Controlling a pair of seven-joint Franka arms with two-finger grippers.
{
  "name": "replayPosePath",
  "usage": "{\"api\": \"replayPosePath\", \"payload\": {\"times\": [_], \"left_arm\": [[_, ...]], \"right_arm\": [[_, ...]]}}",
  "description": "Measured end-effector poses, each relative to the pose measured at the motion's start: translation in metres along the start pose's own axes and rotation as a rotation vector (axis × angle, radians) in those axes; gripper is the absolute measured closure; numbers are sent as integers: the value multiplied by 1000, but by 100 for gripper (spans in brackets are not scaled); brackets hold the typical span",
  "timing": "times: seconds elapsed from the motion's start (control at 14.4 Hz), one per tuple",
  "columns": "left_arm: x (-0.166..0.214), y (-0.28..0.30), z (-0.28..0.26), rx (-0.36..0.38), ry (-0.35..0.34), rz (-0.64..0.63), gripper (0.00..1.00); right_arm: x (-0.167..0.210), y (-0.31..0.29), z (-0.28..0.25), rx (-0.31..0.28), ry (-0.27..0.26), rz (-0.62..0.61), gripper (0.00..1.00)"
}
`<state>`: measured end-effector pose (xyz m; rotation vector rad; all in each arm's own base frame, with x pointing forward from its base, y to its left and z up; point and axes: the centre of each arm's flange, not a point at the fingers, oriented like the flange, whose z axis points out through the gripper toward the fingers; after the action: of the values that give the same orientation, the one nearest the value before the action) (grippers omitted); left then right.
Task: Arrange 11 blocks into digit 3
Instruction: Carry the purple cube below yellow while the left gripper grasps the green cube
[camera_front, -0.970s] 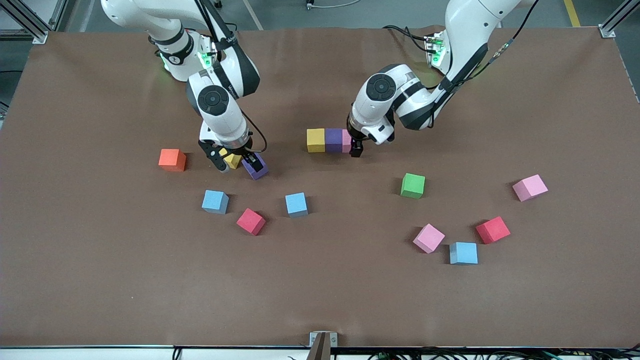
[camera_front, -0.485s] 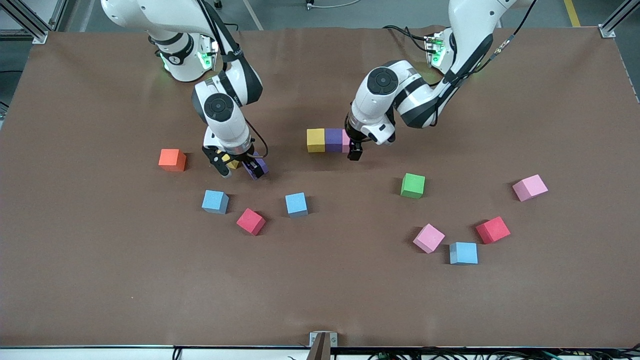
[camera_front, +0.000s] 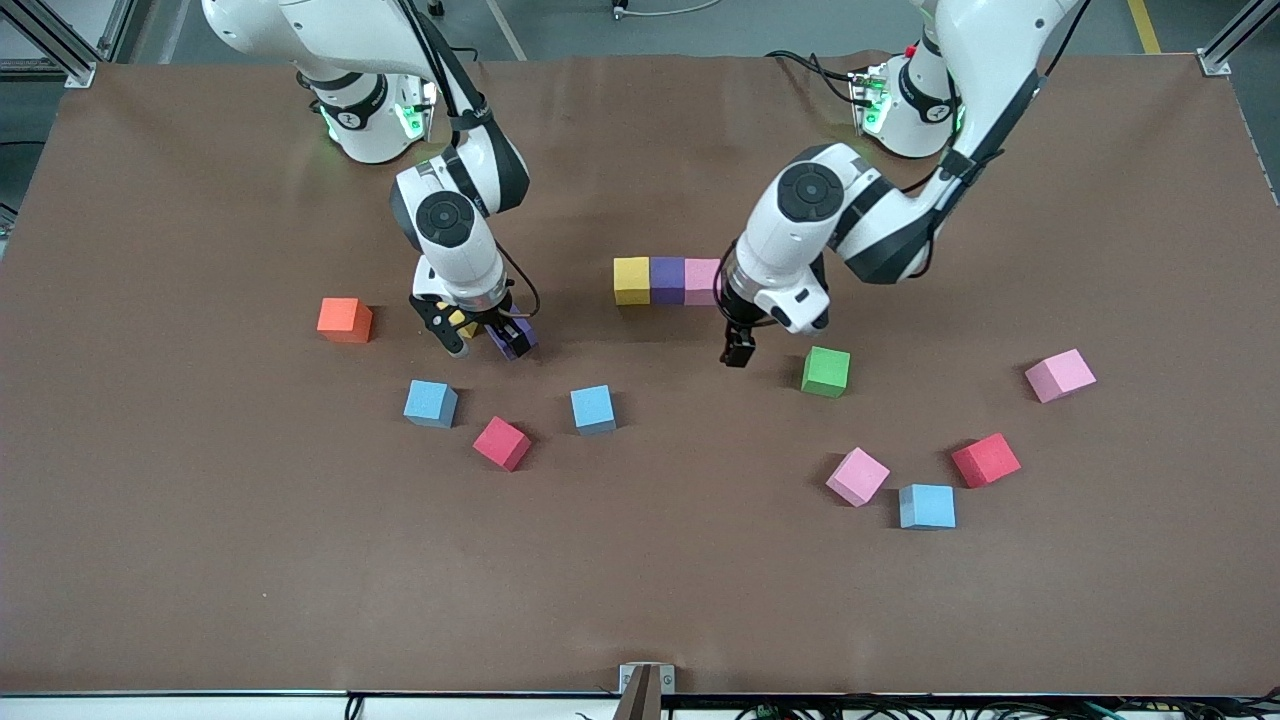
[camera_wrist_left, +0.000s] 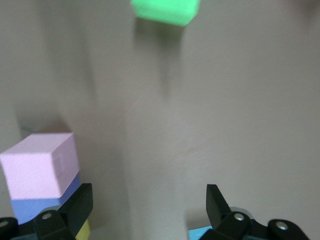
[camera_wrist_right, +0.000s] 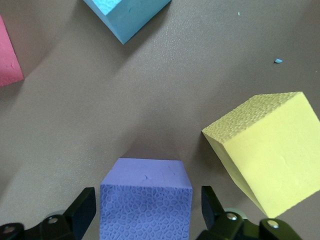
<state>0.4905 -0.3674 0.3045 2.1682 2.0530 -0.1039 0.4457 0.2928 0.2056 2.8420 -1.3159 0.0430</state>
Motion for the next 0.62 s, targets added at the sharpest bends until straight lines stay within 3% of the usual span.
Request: {"api": "replayPosePath", "payload": {"times": [0.07,0.14,0.28,0.42,0.62], "left_arm": [[9,9,-4,-6,1,14,0],[18,17,-7,-13,1,26,0],[38,32,-12,-19,6,50,0],[59,46,-17,-12,20,81,0],[89,65,-23,26,47,142,0]], "right_arm": [[0,0,0,1,-3,5,8],[0,-1,0,3,-6,11,15],[0,-3,-3,11,-15,26,38],[0,-8,-7,17,-30,46,39],[-8,-19,-19,-30,-69,61,39]]}}
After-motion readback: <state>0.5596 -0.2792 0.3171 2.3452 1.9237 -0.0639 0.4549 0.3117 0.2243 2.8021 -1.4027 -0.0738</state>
